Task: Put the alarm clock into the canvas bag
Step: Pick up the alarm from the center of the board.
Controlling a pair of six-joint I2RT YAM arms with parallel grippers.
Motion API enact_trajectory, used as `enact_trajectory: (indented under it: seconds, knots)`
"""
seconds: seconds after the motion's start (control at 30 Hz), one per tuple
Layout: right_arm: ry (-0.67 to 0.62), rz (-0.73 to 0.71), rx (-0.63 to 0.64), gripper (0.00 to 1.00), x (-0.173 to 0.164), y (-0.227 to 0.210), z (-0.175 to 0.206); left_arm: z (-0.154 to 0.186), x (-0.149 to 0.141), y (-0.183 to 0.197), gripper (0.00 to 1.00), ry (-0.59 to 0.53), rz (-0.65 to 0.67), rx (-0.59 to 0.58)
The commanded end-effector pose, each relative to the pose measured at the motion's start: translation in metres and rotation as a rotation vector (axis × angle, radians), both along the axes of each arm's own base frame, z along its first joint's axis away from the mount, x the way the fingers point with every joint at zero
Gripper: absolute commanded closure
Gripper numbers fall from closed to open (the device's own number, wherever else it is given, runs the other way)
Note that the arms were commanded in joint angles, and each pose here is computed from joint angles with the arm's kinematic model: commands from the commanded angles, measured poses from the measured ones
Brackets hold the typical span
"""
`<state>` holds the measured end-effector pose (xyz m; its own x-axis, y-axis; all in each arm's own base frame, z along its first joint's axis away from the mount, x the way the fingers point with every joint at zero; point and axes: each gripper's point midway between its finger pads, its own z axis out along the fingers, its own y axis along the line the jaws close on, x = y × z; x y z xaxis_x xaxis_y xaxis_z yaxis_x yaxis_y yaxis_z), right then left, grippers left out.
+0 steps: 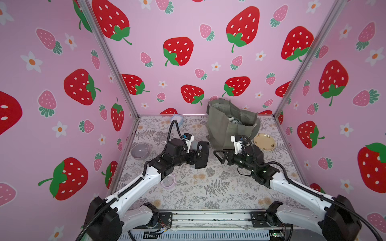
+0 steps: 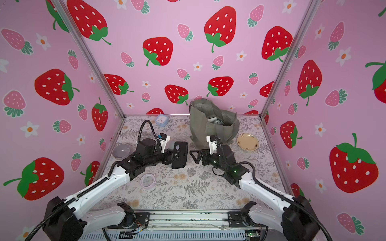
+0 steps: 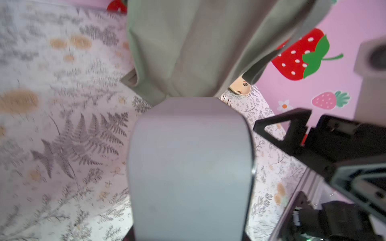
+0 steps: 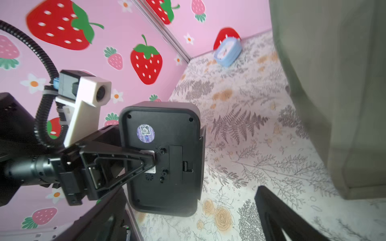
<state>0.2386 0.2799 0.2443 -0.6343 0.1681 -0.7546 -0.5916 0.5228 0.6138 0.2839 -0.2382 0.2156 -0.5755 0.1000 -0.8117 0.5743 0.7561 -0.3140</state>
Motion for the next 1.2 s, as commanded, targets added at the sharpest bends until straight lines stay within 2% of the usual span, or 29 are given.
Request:
enact_trajectory:
  seconds: [0.0,0.13,0.23,0.43,0.53,0.73,0.87,1.07,1.17]
  knots:
    - [-0.021,0.105,-0.021,0.0,-0.017,-0.008,0.018,0.05,0.018,-0.002,0.71,-0.395,-0.037,0.204]
    - [0.084,0.144,0.079,0.02,-0.018,-0.015,0.046,0.07,0.024,-0.015,0.73,-0.669,-0.115,0.343]
    - [0.201,0.147,0.158,0.07,-0.015,-0.02,0.051,0.084,0.024,-0.024,0.76,-0.87,-0.147,0.385]
    - [0.349,0.197,0.237,0.18,-0.015,-0.012,0.057,0.094,0.025,-0.037,0.76,-1.126,-0.226,0.548]
    - [0.361,0.243,0.228,0.19,-0.018,-0.003,0.061,0.094,0.017,-0.046,0.76,-1.268,-0.269,0.567]
    - [0.421,0.224,0.275,0.19,-0.017,0.001,0.063,0.084,0.014,-0.056,0.74,-1.347,-0.328,0.654]
    - [0.48,0.217,0.298,0.19,-0.014,0.004,0.059,0.091,0.006,-0.059,0.73,-1.385,-0.329,0.632]
    - [0.533,0.205,0.321,0.24,-0.009,0.009,0.053,0.091,-0.003,-0.064,0.73,-1.494,-0.367,0.711]
    - [0.544,0.207,0.334,0.32,-0.008,0.012,0.053,0.086,-0.005,-0.067,0.73,-1.547,-0.398,0.763]
